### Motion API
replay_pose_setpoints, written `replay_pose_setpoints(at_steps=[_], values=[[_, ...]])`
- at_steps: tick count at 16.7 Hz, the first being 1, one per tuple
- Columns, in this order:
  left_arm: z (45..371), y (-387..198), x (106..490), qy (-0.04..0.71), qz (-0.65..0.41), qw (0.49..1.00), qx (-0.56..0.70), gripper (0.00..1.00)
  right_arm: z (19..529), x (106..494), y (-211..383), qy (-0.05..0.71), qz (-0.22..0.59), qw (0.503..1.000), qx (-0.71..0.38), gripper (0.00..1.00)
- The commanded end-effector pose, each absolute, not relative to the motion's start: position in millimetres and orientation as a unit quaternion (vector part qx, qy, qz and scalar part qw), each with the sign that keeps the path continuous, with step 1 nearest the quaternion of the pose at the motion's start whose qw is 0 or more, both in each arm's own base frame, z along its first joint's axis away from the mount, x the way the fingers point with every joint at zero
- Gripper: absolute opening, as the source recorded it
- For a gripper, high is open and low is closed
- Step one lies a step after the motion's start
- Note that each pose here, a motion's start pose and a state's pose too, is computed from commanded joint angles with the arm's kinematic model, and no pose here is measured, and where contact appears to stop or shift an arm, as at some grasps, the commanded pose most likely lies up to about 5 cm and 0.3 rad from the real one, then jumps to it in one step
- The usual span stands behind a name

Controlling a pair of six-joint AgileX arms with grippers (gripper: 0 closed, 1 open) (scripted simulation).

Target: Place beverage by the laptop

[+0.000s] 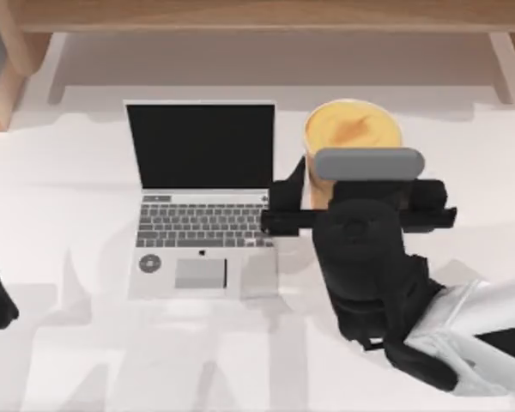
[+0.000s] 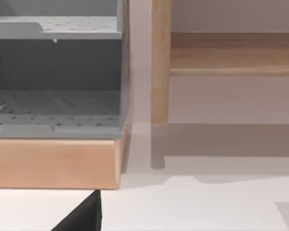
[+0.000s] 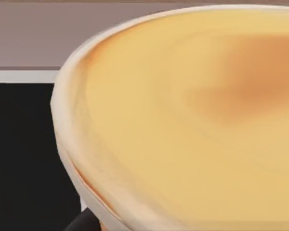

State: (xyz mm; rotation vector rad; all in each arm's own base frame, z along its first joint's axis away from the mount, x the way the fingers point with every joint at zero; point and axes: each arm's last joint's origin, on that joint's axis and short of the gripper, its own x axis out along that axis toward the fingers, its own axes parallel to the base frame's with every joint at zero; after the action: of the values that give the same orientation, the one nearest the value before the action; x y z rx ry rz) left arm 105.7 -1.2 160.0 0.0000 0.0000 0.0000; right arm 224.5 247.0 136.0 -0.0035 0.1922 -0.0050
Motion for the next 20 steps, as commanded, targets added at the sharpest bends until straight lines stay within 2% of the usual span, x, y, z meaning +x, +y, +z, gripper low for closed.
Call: replay_pose_setpoints(at_steps=[10, 17, 20], values=[[160, -1, 106, 0.0, 0.0, 1.0, 0.0, 1.0, 145, 222, 259, 0.058, 0.001, 0.998, 0.024, 0.0], [160, -1, 106, 0.0, 0.0, 1.0, 0.0, 1.0, 106, 228, 247, 0.096, -0.009, 0.995, -0.001, 0.0], [160, -1, 106, 0.0, 0.0, 1.0, 0.0, 1.0, 105, 228, 247, 0.098, -0.009, 0.995, -0.002, 0.0]])
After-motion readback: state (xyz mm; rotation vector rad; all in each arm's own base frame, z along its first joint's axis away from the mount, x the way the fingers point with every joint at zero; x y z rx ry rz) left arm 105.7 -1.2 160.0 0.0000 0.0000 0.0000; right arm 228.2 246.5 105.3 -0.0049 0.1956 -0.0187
